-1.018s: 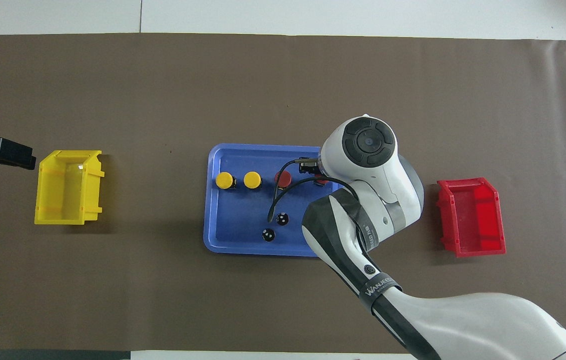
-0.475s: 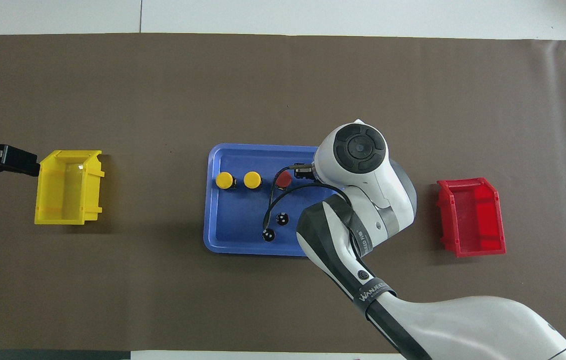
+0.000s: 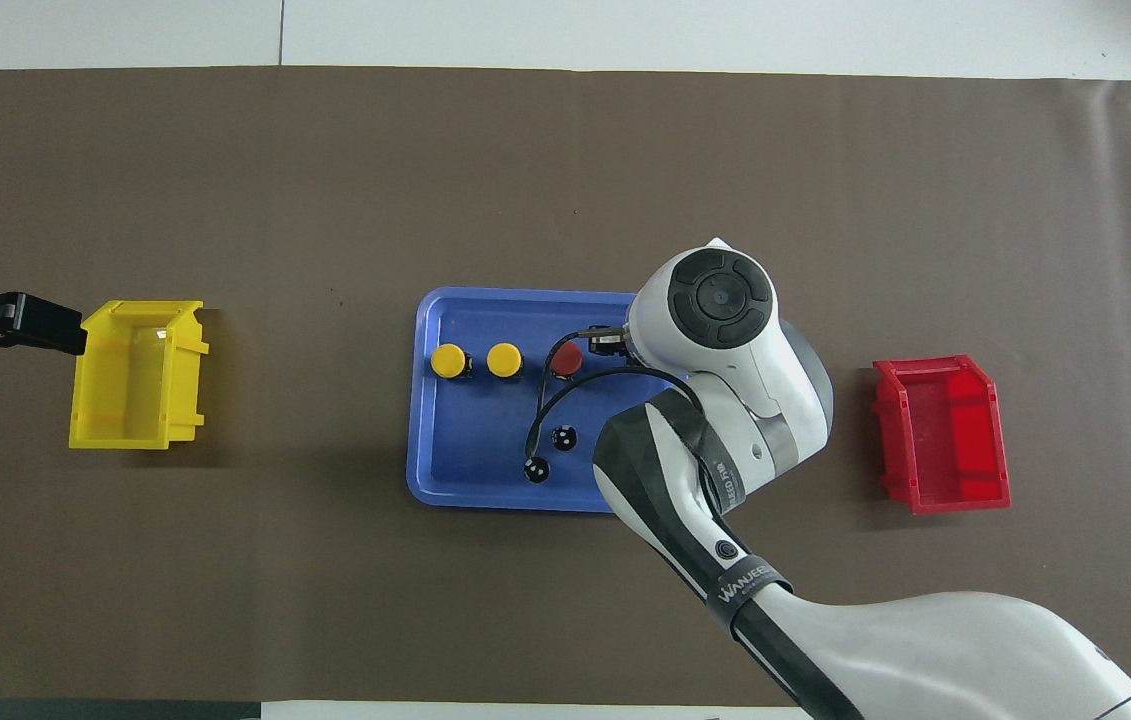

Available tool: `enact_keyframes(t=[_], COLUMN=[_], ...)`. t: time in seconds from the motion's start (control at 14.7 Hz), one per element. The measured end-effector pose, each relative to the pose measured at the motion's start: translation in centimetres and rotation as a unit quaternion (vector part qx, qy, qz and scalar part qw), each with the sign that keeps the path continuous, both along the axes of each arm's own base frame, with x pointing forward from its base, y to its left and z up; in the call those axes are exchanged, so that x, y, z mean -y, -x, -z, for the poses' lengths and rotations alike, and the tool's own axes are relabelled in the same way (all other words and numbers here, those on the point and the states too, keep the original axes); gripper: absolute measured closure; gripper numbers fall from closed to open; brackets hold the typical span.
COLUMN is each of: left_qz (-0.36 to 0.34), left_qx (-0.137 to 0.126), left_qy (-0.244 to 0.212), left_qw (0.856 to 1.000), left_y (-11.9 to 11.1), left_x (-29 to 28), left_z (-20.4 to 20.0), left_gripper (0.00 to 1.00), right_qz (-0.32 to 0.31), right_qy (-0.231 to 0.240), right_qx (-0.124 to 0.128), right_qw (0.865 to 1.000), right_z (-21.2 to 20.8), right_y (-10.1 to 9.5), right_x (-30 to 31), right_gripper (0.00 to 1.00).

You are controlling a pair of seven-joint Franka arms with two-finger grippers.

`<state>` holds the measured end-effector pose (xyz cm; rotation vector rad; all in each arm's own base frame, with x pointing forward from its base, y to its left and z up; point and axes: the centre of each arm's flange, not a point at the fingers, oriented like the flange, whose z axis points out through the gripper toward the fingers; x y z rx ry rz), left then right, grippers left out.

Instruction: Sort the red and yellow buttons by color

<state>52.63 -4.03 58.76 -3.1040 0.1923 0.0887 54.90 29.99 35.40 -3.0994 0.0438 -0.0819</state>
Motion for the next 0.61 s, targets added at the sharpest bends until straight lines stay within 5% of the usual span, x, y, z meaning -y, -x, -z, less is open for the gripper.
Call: enact_keyframes(t=[0.27, 0.61], left_qz=[0.000, -0.007], left_qx=[0.001, 0.019], left_qy=[0.000, 0.002], left_qw=[1.000, 1.000], left_y=[0.4, 0.1], left_x=[0.1, 1.7], left_z=[0.3, 0.1], left_gripper=[0.02, 0.01], right_qz=[0.011, -0.031], right_qy=[0.004, 0.013], right_qx=[-0.005, -0.013], right_qw=[1.000, 0.999], right_z=[-6.0, -13.1], right_y=[-1.5, 0.1], right_x=[1.3, 10.3], right_gripper=[0.59, 0.59])
